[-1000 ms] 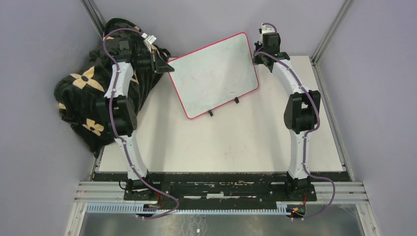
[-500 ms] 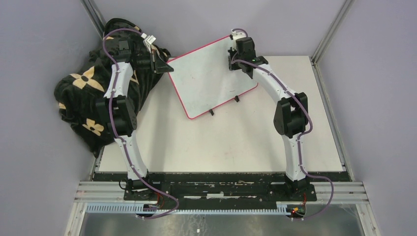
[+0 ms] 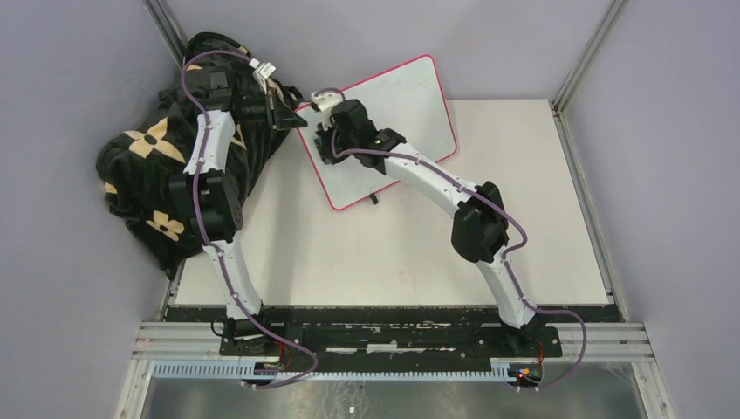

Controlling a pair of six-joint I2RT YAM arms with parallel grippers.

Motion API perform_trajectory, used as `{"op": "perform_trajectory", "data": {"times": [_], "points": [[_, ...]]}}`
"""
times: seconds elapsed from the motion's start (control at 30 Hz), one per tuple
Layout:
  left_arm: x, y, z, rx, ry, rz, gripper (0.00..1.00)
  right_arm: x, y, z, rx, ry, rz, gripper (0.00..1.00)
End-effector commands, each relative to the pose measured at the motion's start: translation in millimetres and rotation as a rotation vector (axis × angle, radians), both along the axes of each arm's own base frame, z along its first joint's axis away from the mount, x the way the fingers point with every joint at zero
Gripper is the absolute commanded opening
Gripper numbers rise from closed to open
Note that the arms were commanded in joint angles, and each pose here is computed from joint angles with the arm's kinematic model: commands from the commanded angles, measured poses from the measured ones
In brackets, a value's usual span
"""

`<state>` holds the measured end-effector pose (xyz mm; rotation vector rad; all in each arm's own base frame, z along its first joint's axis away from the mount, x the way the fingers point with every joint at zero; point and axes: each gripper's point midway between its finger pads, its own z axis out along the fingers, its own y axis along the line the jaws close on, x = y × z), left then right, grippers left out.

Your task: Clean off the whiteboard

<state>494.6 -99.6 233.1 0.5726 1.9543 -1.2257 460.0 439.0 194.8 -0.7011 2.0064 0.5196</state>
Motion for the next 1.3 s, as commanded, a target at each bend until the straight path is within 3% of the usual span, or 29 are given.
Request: {"op": "perform_trajectory", "data": {"times": [0.0, 0.47, 0.97, 1.1, 1.27], "points": [[5, 2, 21, 0.062, -0.137, 0.004, 0.03, -9, 30, 25, 0.055, -0.045, 0.044, 0.01], [2, 0, 20, 0.058, -0.141, -0.007, 0.03, 35, -12, 14, -0.041, -0.103, -0.118, 0.01], [1, 0, 19, 0.057, -0.138, -0.014, 0.03, 117, -168, 61, -0.064, -0.17, -0.408, 0.01], [1, -1, 18, 0.056, -0.136, -0.016, 0.03, 110, -156, 67, -0.022, -0.154, -0.349, 0.01], [0, -1, 18, 0.059, -0.136, -0.015, 0.03, 83, -104, 73, 0.012, -0.159, -0.234, 0.01]]}}
